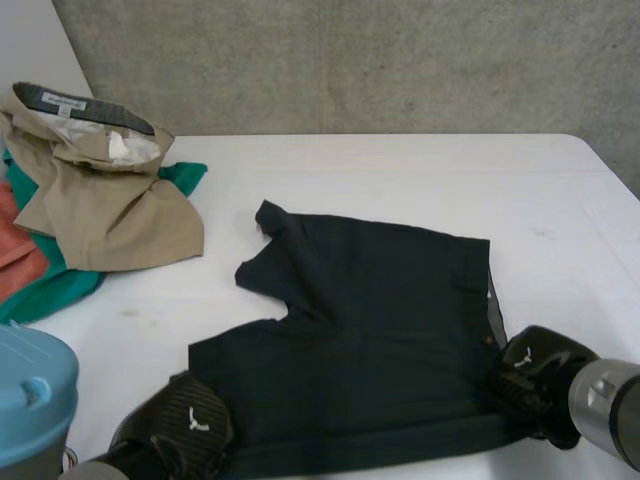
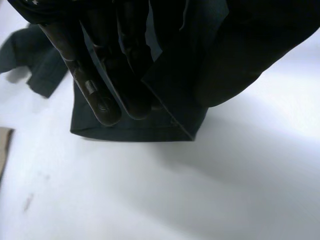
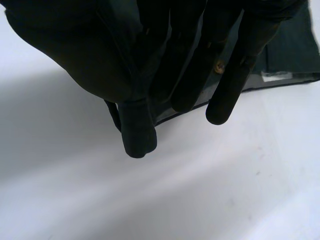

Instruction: Fold the laundry.

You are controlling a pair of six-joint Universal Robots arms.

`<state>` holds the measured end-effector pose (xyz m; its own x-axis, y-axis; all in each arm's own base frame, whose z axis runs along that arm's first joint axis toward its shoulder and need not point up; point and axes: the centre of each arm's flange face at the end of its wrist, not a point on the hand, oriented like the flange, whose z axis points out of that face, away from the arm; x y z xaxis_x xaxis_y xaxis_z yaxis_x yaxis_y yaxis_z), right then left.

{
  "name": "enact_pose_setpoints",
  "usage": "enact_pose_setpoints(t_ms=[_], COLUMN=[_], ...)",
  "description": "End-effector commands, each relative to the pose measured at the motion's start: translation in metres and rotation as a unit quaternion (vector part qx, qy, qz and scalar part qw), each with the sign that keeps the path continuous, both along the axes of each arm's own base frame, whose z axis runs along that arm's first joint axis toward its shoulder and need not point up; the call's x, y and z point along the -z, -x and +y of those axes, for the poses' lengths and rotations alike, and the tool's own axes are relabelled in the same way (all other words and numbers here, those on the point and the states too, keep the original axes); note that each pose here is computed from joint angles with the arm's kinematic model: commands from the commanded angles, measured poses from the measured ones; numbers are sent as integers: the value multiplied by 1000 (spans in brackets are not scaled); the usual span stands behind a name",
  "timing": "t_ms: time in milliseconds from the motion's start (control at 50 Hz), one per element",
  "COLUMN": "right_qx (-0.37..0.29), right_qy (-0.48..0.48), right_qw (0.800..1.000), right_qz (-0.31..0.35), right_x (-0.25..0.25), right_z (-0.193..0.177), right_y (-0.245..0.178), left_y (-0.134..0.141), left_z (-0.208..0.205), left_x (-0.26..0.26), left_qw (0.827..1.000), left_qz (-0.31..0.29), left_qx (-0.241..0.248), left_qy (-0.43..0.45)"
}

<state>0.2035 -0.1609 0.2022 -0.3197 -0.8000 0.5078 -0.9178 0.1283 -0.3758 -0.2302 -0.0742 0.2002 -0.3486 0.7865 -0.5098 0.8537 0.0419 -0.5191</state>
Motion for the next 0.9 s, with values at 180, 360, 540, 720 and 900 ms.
enact_pose_setpoints(t_ms=[180,360,540,720,900], right_qx=[50,47,49,65,120], right_qy=[133,246,357,406,354], right_qw=[982,952,911,889,883], right_qz=[-128,-177,-200,-202,-285], right_x=[7,23,45,63,15], right_z=[-78,-139,-197,-225,-195], right_y=[-31,-54,-73,-79,-60], left_y=[91,135,160,173,176], left_z=[-130,-212,-267,-286,-249], left_x=[-13,14,33,27,18], left_qw=[970,943,907,883,898], left_qz=[136,138,145,183,203], left_qx=[-26,-57,-65,-76,-70], left_qy=[198,298,389,425,385])
